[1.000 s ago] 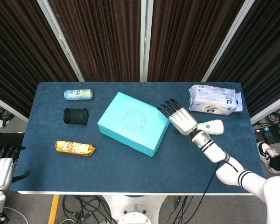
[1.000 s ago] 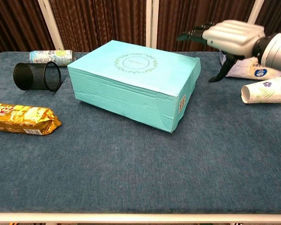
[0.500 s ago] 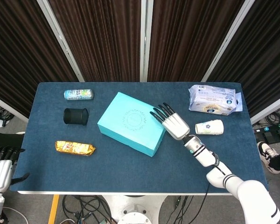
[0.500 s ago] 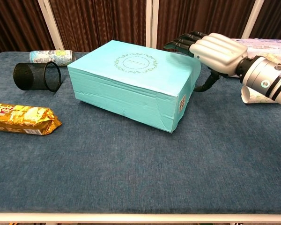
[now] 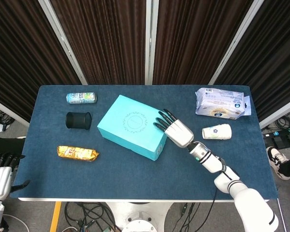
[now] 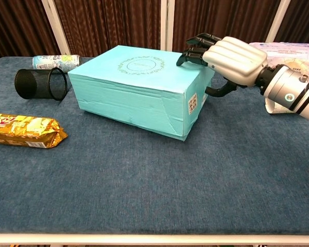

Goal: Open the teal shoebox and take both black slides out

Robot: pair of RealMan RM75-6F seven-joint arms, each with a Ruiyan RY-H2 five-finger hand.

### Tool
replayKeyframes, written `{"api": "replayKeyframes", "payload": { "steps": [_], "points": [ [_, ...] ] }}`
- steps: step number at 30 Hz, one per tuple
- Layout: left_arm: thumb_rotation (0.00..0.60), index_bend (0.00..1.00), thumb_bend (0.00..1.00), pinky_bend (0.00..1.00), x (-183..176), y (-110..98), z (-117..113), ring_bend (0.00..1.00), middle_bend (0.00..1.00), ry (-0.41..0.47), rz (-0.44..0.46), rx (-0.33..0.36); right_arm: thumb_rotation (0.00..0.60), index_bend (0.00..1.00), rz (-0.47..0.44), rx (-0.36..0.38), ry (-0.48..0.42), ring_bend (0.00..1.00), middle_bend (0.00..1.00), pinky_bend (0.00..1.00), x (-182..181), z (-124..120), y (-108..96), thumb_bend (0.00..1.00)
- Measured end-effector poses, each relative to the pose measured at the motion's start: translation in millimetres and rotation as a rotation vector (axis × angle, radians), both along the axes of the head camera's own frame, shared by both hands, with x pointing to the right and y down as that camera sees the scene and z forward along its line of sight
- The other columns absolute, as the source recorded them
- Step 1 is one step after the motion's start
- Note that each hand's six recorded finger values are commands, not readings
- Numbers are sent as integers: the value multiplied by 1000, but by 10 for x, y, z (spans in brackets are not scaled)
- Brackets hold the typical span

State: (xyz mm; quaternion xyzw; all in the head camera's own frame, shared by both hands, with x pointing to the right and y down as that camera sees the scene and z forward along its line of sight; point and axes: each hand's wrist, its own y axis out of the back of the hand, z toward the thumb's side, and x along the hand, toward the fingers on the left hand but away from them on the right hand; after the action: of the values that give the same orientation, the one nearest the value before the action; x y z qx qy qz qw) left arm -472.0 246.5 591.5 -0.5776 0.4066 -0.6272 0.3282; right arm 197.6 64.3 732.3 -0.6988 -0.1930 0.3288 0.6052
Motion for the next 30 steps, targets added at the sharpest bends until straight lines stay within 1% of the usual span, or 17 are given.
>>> {"api": "replayKeyframes", "payload": {
  "steps": [2, 4, 9, 12, 15, 18, 21, 25, 28, 30],
  "points": [
    [600, 252, 0, 99, 3, -2, 5, 106, 184, 1, 1, -2, 600, 370, -3, -7, -14, 123, 266, 29, 9, -4, 14, 551],
    [600, 252, 0, 99, 12, -5, 10, 106, 184, 2, 4, -4, 600, 396, 3, -21, -40, 142, 287, 42, 14, -11, 28, 607],
    [600, 251, 0, 99, 31, -16, 16, 106, 184, 6, 8, -11, 600, 418, 57, -76, -121, 169, 312, 51, 47, -29, 15, 628],
    [600, 251, 0, 99, 44, -23, 22, 106, 184, 8, 12, -16, 600, 419, 125, -134, -199, 172, 313, 49, 89, -38, -26, 628],
    [600, 251, 0, 99, 54, -19, 31, 106, 184, 10, 14, -23, 600, 419, 213, -212, -298, 177, 313, 34, 142, -37, -83, 628],
    [600, 251, 0, 100, 70, -20, 44, 106, 184, 13, 17, -31, 600, 419, 324, -312, -421, 182, 314, 22, 207, -21, -148, 628],
    [600, 252, 0, 100, 93, -34, 46, 106, 184, 14, 22, -32, 600, 419, 449, -440, -567, 183, 314, 22, 258, 18, -203, 626],
    [600, 252, 0, 100, 121, -56, 36, 106, 184, 16, 31, -29, 600, 419, 617, -635, -769, 182, 314, 21, 294, 56, -271, 619],
    [600, 252, 0, 100, 130, -69, 30, 106, 184, 15, 35, -30, 600, 419, 741, -765, -895, 183, 314, 20, 324, 56, -341, 610],
    [600, 251, 0, 100, 138, -72, 30, 106, 184, 16, 38, -32, 600, 420, 817, -840, -958, 182, 314, 20, 341, 49, -388, 602]
  ]
}}
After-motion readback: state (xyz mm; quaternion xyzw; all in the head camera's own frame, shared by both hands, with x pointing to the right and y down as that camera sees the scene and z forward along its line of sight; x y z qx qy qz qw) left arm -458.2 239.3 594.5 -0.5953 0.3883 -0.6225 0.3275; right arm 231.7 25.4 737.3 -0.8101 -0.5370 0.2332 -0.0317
